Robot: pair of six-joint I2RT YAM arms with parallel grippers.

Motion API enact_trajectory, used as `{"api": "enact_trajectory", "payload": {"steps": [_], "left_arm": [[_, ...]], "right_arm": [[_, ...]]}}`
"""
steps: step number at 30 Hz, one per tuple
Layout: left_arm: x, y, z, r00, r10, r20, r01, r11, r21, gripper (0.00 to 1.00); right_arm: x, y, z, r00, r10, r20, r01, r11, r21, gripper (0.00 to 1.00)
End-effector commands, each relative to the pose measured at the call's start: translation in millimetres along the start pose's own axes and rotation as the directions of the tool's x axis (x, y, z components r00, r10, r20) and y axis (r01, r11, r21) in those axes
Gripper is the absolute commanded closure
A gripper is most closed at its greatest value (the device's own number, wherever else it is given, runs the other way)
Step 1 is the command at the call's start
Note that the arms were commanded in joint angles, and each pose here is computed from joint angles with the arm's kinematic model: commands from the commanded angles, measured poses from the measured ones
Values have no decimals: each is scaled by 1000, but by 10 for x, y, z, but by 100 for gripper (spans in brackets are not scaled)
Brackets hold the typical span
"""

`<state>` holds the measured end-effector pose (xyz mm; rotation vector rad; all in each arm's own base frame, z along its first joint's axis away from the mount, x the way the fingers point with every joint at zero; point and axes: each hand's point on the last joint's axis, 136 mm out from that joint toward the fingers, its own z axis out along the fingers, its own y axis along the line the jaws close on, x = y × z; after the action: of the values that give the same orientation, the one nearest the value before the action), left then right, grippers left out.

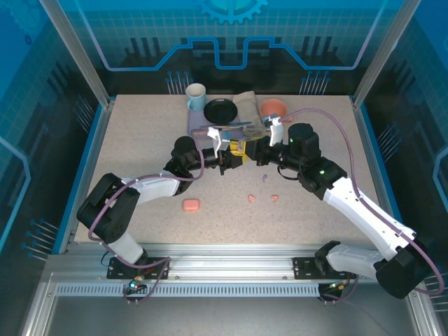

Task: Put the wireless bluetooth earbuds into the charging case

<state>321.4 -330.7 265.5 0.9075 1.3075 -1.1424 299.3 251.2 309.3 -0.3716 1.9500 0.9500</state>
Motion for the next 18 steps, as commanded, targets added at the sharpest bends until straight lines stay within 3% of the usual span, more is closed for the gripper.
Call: {"api": "enact_trajectory", "payload": {"steps": [1,18], "left_arm": [[-254,-83,44,998,32,55,-34,999,39,100],[-162,-89,44,1000,7,30,-8,999,47,100]], "right_arm": [[-56,31,33,998,-38,44,38,999,1,83],[-189,22,-4,995,-57,87,54,998,33,86]]}}
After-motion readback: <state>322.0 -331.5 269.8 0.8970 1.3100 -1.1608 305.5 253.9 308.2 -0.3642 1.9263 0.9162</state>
